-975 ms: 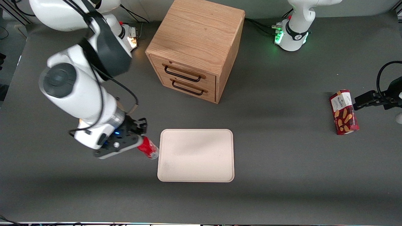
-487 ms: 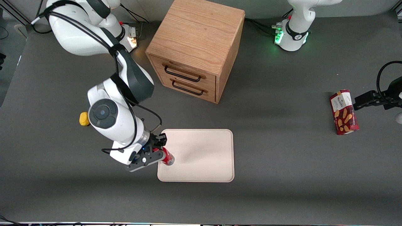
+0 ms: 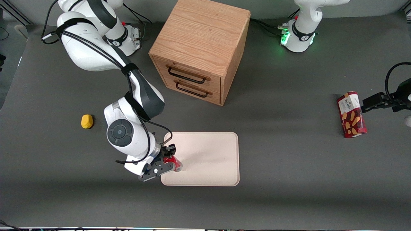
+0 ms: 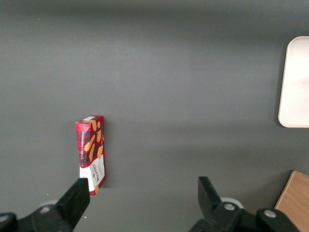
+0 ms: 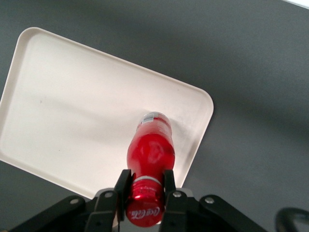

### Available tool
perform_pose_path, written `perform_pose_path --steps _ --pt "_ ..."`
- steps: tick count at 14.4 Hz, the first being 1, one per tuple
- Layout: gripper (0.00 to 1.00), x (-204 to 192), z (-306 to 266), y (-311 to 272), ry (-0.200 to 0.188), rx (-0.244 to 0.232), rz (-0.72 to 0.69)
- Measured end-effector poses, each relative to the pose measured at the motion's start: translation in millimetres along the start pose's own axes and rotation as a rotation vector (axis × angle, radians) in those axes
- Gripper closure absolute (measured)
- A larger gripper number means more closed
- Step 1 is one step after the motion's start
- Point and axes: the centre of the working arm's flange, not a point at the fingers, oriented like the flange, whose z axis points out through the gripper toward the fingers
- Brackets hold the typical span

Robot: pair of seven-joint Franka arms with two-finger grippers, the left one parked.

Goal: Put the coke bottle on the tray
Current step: 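Lower the bottle onto the tray's edge and open the right gripper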

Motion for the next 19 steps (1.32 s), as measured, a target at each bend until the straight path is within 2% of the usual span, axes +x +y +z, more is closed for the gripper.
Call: perform_pose_path --steps 4,10,12,14,15,16,19 --pt "0.68 0 4 10 -0.008 -0.005 0.013" --pt "0.68 -4 31 16 -0.05 -0.017 0.029" --pt "0.68 -5 33 15 -0.048 -0.017 0.038" --pt "0.63 -3 32 15 -0.03 -0.014 0.04" --pt "0.6 -2 32 14 -0.016 -0.011 0.04" --pt "0.52 -1 33 13 -0.004 -0.009 0.039" --pt "0.21 -1 38 12 0.006 -0.006 0.037"
